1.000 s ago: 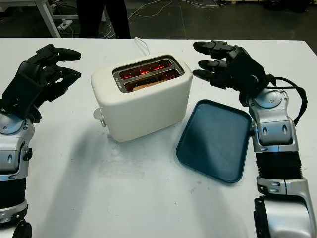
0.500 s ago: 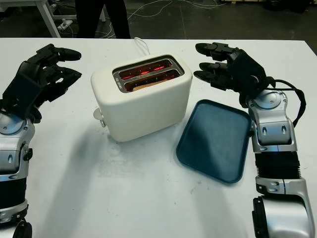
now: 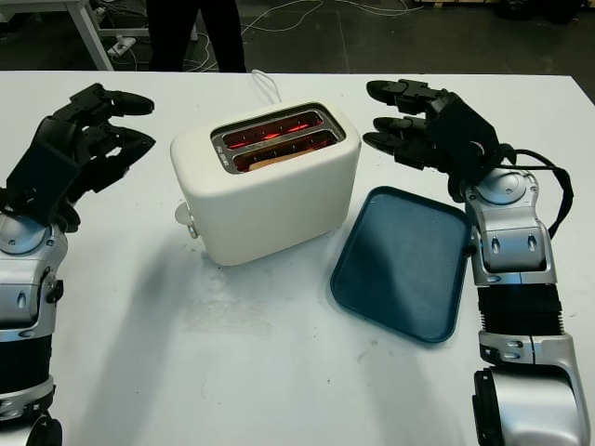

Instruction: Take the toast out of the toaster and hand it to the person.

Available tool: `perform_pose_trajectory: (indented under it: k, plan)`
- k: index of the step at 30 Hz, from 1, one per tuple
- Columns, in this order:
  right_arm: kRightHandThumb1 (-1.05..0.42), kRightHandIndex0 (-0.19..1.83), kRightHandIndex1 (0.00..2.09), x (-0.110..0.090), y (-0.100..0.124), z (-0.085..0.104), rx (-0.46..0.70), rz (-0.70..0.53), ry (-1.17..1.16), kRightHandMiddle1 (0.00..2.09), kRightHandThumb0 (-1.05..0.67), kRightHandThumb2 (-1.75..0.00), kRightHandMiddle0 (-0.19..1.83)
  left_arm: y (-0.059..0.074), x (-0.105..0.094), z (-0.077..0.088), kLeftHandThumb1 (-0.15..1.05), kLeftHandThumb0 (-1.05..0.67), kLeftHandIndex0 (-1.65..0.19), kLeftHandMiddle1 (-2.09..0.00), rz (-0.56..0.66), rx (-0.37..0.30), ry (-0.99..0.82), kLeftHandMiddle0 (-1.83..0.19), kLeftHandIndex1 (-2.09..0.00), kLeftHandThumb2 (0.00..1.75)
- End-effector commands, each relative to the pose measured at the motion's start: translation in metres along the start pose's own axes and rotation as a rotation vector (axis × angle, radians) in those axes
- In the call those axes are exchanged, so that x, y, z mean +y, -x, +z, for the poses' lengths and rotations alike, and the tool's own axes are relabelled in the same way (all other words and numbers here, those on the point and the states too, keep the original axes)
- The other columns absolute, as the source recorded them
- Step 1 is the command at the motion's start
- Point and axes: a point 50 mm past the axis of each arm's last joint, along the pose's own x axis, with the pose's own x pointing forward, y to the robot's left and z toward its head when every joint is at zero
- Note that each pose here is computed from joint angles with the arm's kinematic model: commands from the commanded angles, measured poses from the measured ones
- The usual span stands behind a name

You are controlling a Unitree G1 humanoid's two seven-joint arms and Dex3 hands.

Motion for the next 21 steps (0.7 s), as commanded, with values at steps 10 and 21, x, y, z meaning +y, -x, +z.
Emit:
perform_pose_trajectory:
  k: [10, 21]
  plan:
    - [-0.92, 0.52, 0.15, -0.0002, -0.0003, 0.0031, -0.022, 0.002, -0.009, 0.00, -0.24, -0.11, 0.47, 0.0024, -0.0010, 0.0002, 0.91, -0.91, -0.37, -1.12, -0.003, 0.004, 0.019, -0.42, -0.92, 0.00]
    - [-0.92, 0.50, 0.18, -0.0002, 0.0009, 0.0053, -0.014, -0.001, -0.006, 0.00, -0.25, -0.11, 0.47, 0.0028, -0.0007, 0.0011, 0.91, -0.89, -0.36, -1.12, 0.000, 0.003, 0.032, -0.41, -0.92, 0.00]
